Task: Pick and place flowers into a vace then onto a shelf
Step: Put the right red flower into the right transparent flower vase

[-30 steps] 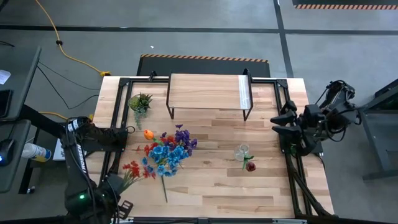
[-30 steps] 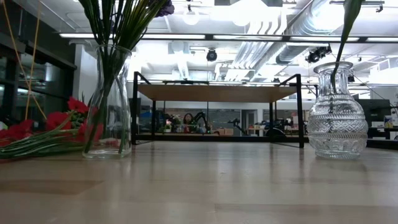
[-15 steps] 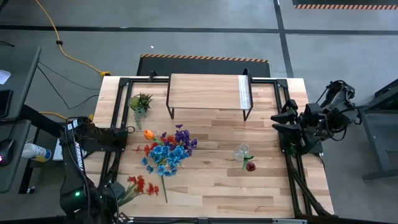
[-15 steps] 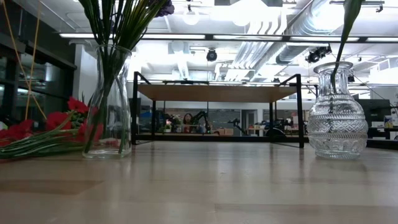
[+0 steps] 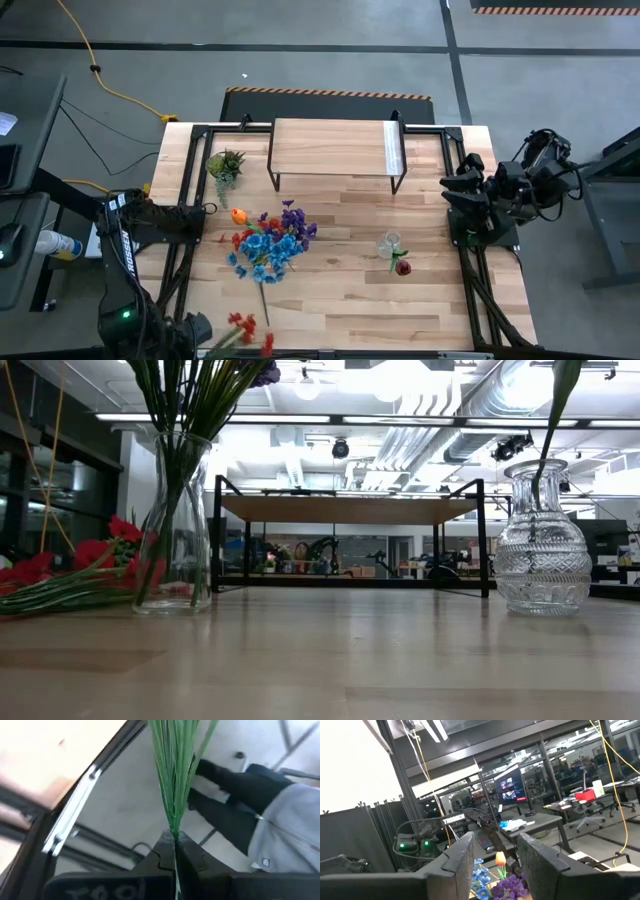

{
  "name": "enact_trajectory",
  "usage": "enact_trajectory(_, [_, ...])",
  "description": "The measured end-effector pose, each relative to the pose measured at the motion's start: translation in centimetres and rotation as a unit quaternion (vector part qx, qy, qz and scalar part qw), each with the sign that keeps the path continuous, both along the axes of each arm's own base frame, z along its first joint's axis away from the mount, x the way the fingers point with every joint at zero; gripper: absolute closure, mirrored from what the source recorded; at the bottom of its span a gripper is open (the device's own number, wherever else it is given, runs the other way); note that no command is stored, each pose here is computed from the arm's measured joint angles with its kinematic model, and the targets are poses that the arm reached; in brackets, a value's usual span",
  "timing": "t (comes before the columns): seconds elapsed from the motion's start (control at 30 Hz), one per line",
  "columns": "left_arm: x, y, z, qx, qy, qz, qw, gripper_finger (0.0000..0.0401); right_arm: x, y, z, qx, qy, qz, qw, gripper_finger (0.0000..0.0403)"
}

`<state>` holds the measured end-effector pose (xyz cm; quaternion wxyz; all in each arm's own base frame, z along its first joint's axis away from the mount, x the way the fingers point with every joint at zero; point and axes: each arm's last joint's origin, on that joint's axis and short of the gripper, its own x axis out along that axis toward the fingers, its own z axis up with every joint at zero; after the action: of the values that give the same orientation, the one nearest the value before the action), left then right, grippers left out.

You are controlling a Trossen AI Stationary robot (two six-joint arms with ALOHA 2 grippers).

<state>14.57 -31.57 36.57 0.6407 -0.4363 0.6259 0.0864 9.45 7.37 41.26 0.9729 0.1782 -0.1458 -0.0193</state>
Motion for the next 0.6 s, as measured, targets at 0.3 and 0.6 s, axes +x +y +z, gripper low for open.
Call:
enact_trajectory(0.3, [1.7, -0.4, 0.7, -0.026, -0.092, -0.04, 0.995, 0.037, 0.0, -0.1, 0.0, 0.01, 0.002, -0.007, 1.0, 0.0261])
enact_trajectory(0.6, [5.0, 0.3, 1.6, -0.039, -0.193, -0.086, 0.977, 0.037, 0.0, -0.1, 0.0, 0.012, 0.001, -0.008, 1.0, 0.0261])
